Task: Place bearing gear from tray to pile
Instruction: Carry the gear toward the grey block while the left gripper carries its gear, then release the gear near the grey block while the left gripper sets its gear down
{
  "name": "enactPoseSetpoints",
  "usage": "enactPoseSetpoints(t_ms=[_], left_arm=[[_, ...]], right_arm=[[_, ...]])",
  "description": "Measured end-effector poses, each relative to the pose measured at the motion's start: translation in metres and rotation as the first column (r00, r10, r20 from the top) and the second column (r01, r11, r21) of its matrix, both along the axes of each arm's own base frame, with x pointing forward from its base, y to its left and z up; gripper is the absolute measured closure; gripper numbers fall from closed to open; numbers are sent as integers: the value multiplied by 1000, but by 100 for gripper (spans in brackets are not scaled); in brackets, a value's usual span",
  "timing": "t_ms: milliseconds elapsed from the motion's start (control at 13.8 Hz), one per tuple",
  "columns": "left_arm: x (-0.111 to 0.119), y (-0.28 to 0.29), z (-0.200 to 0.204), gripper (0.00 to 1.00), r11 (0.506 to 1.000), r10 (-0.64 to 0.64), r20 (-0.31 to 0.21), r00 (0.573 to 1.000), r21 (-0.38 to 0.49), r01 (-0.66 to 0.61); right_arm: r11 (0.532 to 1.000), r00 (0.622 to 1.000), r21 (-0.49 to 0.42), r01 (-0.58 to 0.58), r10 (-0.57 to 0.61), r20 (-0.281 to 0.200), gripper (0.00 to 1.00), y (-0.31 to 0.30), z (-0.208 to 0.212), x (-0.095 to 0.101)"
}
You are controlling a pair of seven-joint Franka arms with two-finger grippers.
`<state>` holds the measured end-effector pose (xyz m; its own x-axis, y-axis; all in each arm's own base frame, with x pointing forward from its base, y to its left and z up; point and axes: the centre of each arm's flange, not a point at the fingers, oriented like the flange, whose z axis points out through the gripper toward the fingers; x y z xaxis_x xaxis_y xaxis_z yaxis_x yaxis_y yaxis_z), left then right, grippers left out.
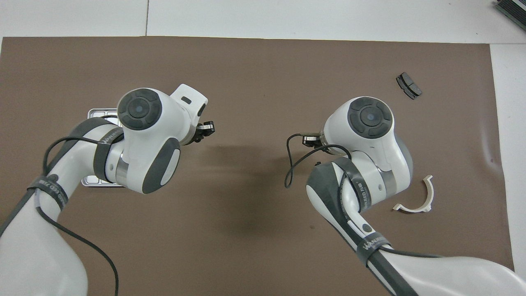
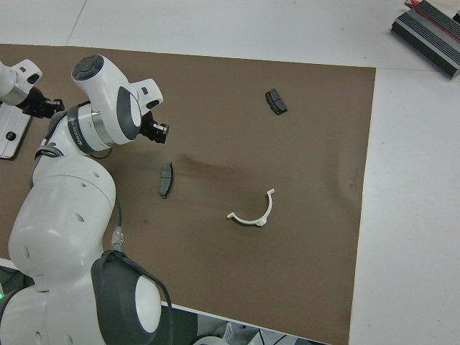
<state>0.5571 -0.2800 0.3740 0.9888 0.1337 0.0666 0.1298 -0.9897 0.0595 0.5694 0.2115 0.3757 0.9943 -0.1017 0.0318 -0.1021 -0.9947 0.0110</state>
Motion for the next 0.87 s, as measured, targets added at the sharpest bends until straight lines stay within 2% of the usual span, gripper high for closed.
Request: enactPoseSetpoints(t_ms=[144, 289, 433, 506, 650, 722, 867], left_arm=[[-22, -33, -8, 75, 1000, -18, -8, 1000, 0, 18], [-37, -52, -18, 74, 999, -30, 9, 1000, -13, 30], [-51, -63, -29, 70, 999, -48, 15, 999, -18, 48], [-55, -67, -32, 65, 998, -54, 12, 998, -16, 54], [-56, -68, -32, 41, 998, -54, 11, 998, -16, 54], [-54, -66, -32, 33, 999, -48, 12, 999, -15, 48], [-38, -52, -19, 33, 1000, -13, 21, 1000, -15, 14]], right_arm=[[1000, 999, -6, -29, 29, -18, 66, -41, -4, 0], [998, 998, -8, -59, 59, -31, 66, -78, -11, 3], [996, 996, -6, -91, 91, -18, 66, -123, -25, 5], [994, 994, -7, -108, 108, -9, 66, -148, -35, 3], [991, 991, -8, -137, 137, -5, 66, -197, -52, -5], [990, 990, -9, -142, 142, -10, 66, -218, -58, -9], [990, 989, -8, -144, 144, -18, 66, -245, -61, -13]])
